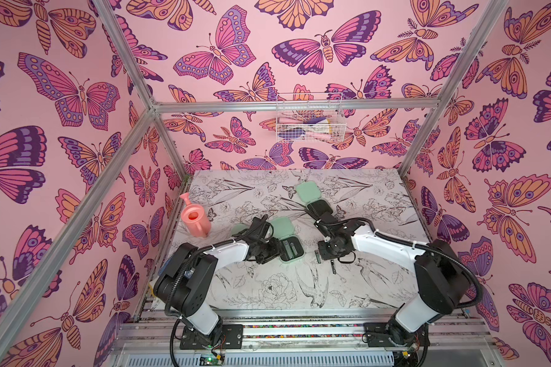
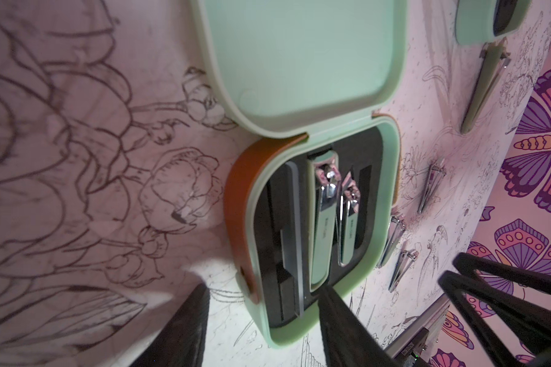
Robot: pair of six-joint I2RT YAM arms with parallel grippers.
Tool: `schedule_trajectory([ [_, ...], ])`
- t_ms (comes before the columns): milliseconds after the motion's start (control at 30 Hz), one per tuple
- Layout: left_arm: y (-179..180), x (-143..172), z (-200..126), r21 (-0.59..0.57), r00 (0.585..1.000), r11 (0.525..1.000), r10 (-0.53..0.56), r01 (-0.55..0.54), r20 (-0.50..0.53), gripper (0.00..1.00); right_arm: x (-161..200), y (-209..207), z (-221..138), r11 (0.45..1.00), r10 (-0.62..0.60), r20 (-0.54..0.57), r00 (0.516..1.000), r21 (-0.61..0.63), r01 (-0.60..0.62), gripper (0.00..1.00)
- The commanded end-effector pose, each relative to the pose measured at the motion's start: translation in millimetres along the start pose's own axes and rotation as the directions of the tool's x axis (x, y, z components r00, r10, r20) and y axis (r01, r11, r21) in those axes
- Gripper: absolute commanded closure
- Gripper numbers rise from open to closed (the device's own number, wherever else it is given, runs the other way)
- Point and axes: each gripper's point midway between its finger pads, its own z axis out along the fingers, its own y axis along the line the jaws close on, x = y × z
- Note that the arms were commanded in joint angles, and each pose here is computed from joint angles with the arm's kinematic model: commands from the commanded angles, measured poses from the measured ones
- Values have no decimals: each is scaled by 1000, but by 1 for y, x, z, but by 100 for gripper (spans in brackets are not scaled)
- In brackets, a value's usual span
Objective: Organize nail clipper sets
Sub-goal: Pick up the nail clipper from the center of the board.
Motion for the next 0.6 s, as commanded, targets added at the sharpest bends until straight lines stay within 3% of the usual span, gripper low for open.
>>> schedule_trajectory([
  [0,12,11,5,-29,999,1000,-5,4,-36,43,-18,23,8,999,32,42,999,-28,-31,61],
  [567,13,10,5,-26,999,1000,-9,8,-38,43,-15,25,36,999,50,3,999,4,-50,69],
])
